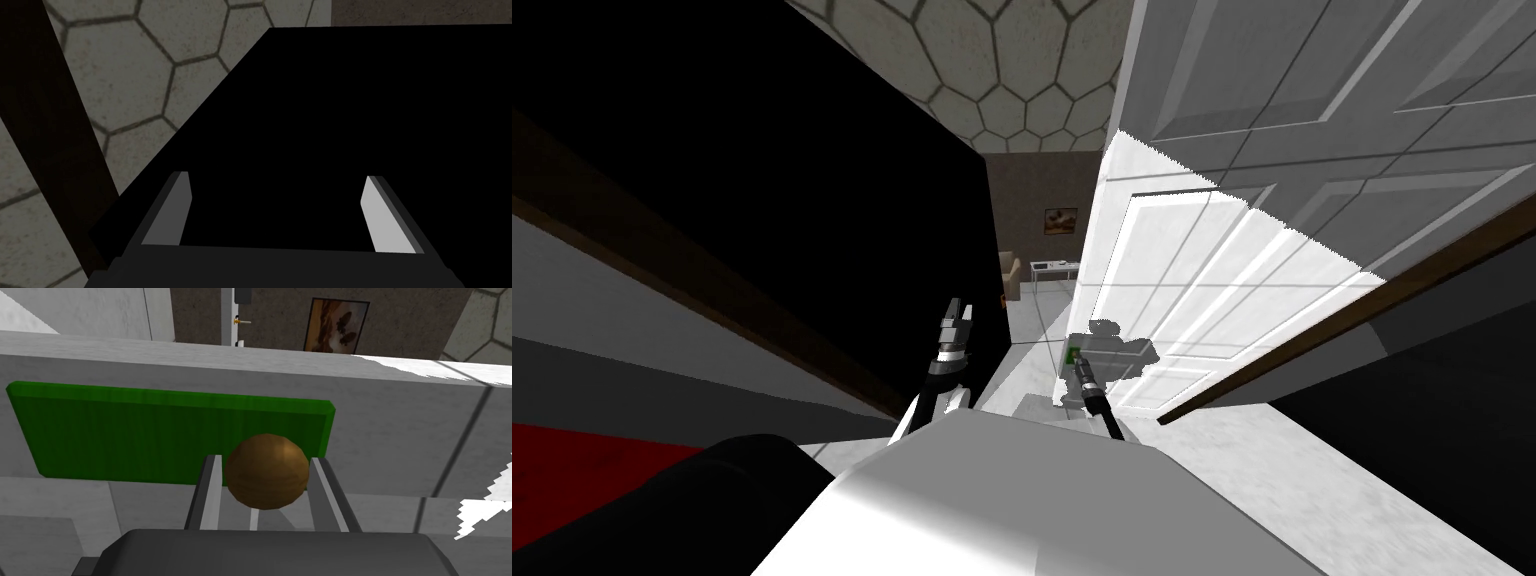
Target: Push the door open
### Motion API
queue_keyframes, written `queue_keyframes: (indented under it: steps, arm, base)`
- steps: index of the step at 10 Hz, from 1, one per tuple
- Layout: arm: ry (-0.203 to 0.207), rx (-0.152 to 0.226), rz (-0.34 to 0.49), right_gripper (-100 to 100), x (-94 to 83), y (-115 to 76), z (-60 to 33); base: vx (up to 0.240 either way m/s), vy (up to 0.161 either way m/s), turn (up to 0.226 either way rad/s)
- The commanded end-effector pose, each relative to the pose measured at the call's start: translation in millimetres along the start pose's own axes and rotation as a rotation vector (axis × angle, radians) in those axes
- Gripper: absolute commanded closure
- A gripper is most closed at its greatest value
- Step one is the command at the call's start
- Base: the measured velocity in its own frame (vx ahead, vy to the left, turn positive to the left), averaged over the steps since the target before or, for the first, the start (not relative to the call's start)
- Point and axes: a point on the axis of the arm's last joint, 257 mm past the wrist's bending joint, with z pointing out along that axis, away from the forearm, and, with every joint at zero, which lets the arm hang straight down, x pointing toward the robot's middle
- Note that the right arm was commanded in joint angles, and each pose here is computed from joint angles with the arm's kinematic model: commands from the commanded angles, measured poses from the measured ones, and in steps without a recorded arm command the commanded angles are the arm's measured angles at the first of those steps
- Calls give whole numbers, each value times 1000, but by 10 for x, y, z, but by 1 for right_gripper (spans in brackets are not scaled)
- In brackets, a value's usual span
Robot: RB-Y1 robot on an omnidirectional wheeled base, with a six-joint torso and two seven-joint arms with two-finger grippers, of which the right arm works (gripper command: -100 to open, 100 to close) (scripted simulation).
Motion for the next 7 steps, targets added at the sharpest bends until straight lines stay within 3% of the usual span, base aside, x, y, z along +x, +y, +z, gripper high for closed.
queue_keyframes:
  steps: [1,5,6,7]
  arm:
    - [-37,-13,-16,100,-180,47,32]
    - [-96,-18,-29,100,-319,66,57]
    - [-81,-12,-18,-100,-257,44,49]
    - [-81,-12,-18,-100,-257,44,49]
  base:
    - [196,58,-63]
    - [193,35,-107]
    - [-26,59,-41]
    - [-163,45,-13]
